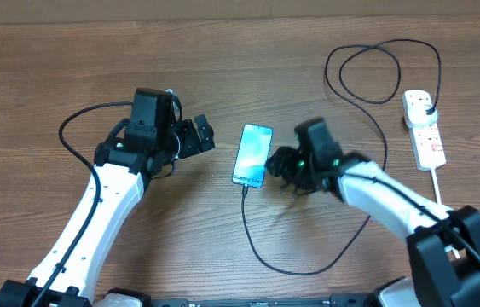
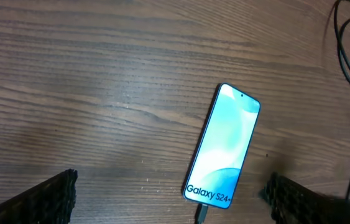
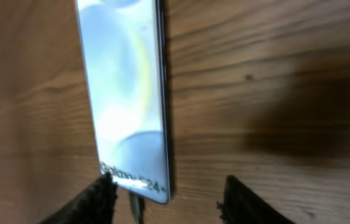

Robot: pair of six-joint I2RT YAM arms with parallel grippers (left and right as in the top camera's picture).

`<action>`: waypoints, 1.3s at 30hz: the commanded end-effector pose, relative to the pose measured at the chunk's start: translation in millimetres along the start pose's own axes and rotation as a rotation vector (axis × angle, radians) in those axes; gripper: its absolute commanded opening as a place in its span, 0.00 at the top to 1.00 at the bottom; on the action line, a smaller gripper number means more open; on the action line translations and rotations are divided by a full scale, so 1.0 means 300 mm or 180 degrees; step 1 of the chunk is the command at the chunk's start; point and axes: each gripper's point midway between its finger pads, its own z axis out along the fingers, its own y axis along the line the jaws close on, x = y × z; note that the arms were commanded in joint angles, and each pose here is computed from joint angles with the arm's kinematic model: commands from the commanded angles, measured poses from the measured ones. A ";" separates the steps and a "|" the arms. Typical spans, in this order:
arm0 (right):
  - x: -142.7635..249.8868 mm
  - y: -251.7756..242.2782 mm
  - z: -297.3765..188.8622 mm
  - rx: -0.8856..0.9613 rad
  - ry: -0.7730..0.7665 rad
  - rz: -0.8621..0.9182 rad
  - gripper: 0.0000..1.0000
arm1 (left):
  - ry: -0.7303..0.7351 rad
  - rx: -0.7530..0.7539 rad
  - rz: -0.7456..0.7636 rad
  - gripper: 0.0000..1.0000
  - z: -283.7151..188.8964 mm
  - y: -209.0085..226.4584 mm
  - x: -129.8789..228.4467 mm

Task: Plug charger to phone and switch on socket
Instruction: 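Move the right gripper over to the white power strip's switch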

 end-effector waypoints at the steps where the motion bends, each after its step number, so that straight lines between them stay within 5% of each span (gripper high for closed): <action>1: -0.128 0.069 -0.133 -0.0022 -0.0218 -0.0292 0.42 | -0.0105 0.0001 0.0061 0.00 -0.024 -0.003 -0.026; 11: -0.290 -0.185 -0.463 0.0845 -0.0145 0.0099 0.24 | -0.0105 0.0001 0.0061 0.00 -0.024 -0.003 -0.026; 26: -0.434 -0.729 -0.708 0.1907 -0.0711 0.1284 0.19 | -0.0105 0.0001 0.0061 0.00 -0.024 -0.003 -0.026; 30: -0.508 -0.774 -0.731 0.1861 -0.1013 0.1363 0.00 | -0.0105 0.0001 0.0061 0.00 -0.024 -0.003 -0.026; 39: -0.597 -0.839 -0.753 0.1880 -0.1450 0.1418 0.00 | -0.0105 0.0001 0.0061 0.00 -0.024 -0.003 -0.026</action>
